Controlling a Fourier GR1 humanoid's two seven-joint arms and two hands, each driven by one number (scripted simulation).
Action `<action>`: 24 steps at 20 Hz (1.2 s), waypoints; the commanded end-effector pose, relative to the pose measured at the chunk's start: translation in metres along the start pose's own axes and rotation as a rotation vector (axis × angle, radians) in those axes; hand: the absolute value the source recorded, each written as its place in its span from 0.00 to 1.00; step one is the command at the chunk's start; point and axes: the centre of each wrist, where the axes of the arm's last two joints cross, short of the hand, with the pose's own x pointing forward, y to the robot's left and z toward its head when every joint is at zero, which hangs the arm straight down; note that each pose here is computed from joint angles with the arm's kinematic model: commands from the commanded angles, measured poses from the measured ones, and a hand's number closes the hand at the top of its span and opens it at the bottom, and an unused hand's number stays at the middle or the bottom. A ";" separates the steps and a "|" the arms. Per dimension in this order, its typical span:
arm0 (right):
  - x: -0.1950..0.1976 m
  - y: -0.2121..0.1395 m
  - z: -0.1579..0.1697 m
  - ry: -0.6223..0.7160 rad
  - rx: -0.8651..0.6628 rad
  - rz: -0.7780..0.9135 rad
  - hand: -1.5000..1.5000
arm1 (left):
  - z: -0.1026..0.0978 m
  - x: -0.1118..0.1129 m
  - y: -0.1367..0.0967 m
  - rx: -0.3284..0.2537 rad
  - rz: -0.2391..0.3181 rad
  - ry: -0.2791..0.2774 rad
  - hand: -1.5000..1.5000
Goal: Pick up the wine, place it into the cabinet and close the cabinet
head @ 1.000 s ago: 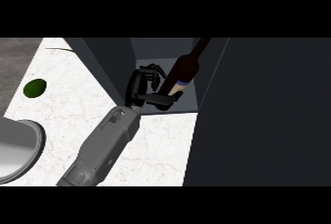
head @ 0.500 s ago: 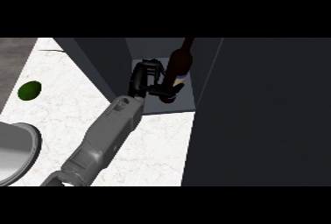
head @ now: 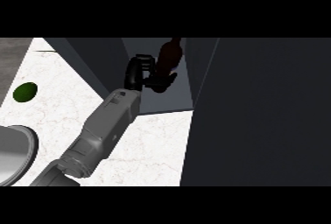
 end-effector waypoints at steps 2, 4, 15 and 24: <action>0.036 -0.004 0.010 -0.018 0.020 -0.126 0.00 | -0.002 0.000 -0.002 0.050 0.009 -0.008 1.00; 0.032 -0.003 0.011 -0.007 0.037 -0.118 0.00 | -0.008 0.000 0.021 0.060 -0.037 -0.028 1.00; 0.026 -0.001 0.014 -0.029 0.053 -0.101 0.00 | -0.018 0.010 0.033 0.148 -0.198 -0.091 0.00; 0.025 0.004 0.015 -0.047 0.072 -0.126 0.00 | -0.021 0.020 0.020 0.099 -0.126 -0.132 0.00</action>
